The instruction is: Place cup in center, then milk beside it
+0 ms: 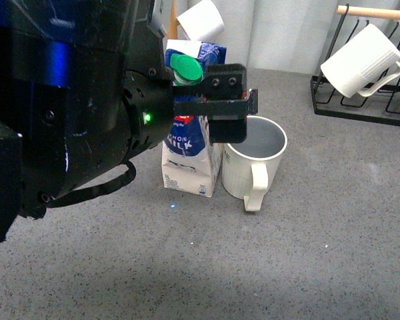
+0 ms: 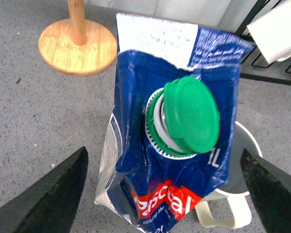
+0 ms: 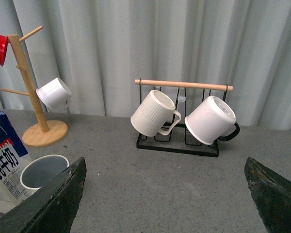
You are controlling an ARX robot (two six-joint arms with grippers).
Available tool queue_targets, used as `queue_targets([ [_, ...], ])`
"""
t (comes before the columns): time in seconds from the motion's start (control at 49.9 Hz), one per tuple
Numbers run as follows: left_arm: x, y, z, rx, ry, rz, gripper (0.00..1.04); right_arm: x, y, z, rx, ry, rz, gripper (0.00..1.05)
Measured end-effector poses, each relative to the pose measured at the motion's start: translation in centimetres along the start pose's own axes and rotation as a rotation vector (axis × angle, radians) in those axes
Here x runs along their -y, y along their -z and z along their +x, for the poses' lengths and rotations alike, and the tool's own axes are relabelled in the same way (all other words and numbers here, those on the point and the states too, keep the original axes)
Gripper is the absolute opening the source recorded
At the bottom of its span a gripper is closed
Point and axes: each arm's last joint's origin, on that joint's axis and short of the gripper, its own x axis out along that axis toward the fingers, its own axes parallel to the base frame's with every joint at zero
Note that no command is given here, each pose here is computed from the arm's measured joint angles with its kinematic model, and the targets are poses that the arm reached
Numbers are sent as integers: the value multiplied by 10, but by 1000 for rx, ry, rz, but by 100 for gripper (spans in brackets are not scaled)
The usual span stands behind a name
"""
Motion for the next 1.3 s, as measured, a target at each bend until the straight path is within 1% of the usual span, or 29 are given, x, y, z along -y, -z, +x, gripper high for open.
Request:
queue_targets([
  [0.02,1,-2,-1,9,1,-2,99,0,0,0,0,0,0,95],
  [0.04,1,-4,-2,13,1,-2,100,0,0,0,0,0,0,95],
  [0.12,2,-13,-7,47,2,-14,98,0,0,0,0,0,0,95],
  [0.241,-3,-29,-14,106,-19,-34,98,0,0,0,0,0,0,95],
  [0.421,-32,-60,-25,221,-115,-86,98,0,0,0,0,0,0,95],
  [0.561,-35,-62,-27,229,-124,-90,98,0,0,0,0,0,0,95],
  [0.601,-37,-60,-28,277,-163,-53,93,0,0,0,0,0,0,95],
  [0.621,-41,-58,-32,326,-184,-24,88,0,0,0,0,0,0,95],
  [0.661,-48,-53,-42,382,-195,31,79,0,0,0,0,0,0,95],
  [0.702,-58,-49,-54,405,-205,69,70,0,0,0,0,1,0,95],
  [0.762,-73,-43,-73,413,-223,105,56,0,0,0,0,2,0,95],
  [0.822,-82,-37,-85,408,-230,119,45,0,0,0,0,1,0,95],
  [0.862,-90,-31,-96,406,-236,126,34,0,0,0,0,-1,0,95],
  [0.942,-97,-26,-107,405,-244,130,21,0,0,0,0,-1,0,95],
  [1.002,-103,-20,-119,403,-243,133,7,0,0,0,0,0,0,95],
  [1.022,-105,-17,-122,402,-236,134,4,0,0,0,0,0,0,95],
  [1.062,-108,-12,-127,417,-232,139,4,0,0,0,0,0,0,95],
  [1.143,-114,-1,-136,391,-238,143,4,0,0,0,0,0,0,95],
  [1.303,-119,3,-154,399,-246,140,4,0,0,0,0,0,0,95],
])
